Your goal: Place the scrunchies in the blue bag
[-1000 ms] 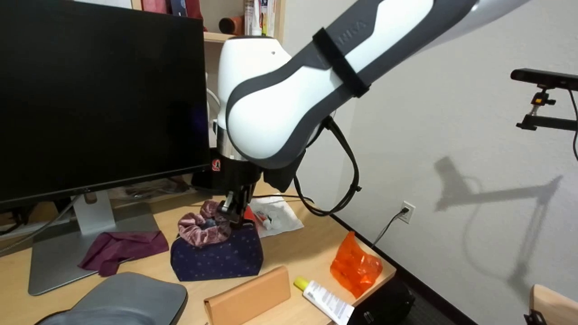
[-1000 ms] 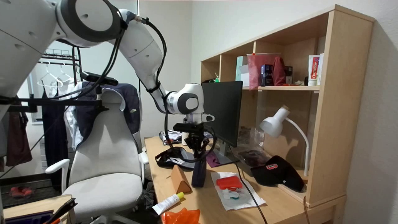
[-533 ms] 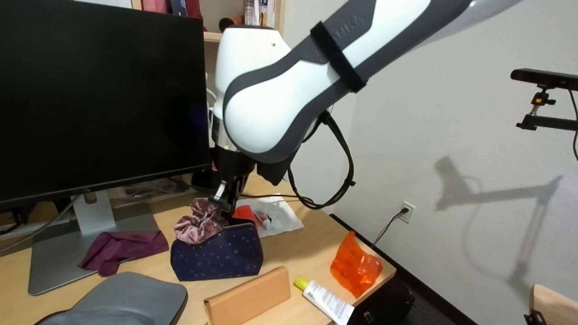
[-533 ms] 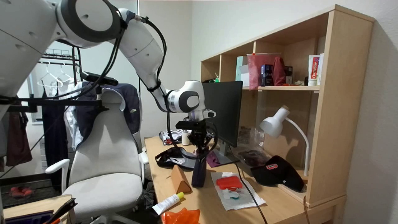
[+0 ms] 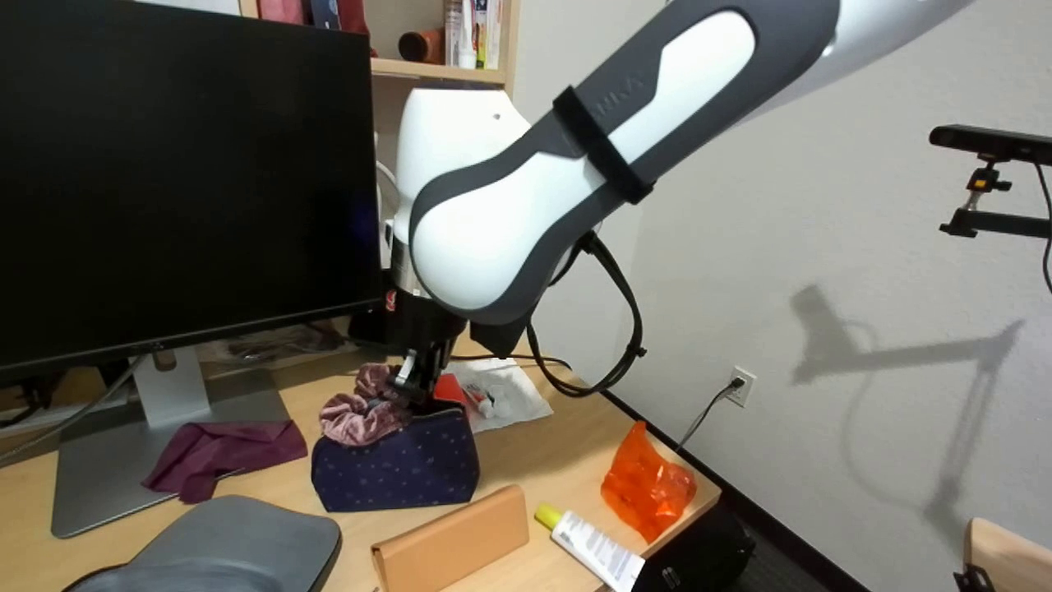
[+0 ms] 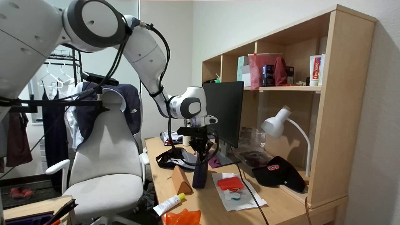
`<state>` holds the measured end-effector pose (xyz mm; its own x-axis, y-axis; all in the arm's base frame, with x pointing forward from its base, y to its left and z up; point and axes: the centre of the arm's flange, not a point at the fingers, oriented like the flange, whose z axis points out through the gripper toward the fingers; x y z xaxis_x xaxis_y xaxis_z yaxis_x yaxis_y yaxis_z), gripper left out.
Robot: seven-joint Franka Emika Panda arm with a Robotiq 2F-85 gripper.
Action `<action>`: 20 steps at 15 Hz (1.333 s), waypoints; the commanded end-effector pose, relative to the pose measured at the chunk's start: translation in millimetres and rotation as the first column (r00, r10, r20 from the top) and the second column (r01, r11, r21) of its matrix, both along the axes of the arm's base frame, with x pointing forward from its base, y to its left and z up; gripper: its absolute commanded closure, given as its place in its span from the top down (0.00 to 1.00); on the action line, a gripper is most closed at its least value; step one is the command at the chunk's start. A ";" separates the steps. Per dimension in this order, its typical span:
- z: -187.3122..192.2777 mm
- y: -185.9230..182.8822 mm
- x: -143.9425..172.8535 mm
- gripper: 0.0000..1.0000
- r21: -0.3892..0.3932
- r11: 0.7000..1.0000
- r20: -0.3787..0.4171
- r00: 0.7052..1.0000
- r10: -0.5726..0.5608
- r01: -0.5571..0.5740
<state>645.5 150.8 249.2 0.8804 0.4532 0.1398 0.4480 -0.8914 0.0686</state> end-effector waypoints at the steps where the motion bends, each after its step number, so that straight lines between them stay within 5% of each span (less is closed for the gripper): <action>1: -8.1 -0.9 3.9 0.09 0.008 1.000 -0.003 1.000 -0.006 0.006; 9: -26.7 -24.6 23.6 0.09 -0.082 0.992 -0.002 0.996 -0.091 0.091; 15: -62.6 -29.4 28.0 0.09 -0.058 0.996 -0.091 0.993 -0.077 0.072; 20: -50.3 -4.3 10.9 0.09 -0.044 0.999 -0.099 0.995 -0.028 0.023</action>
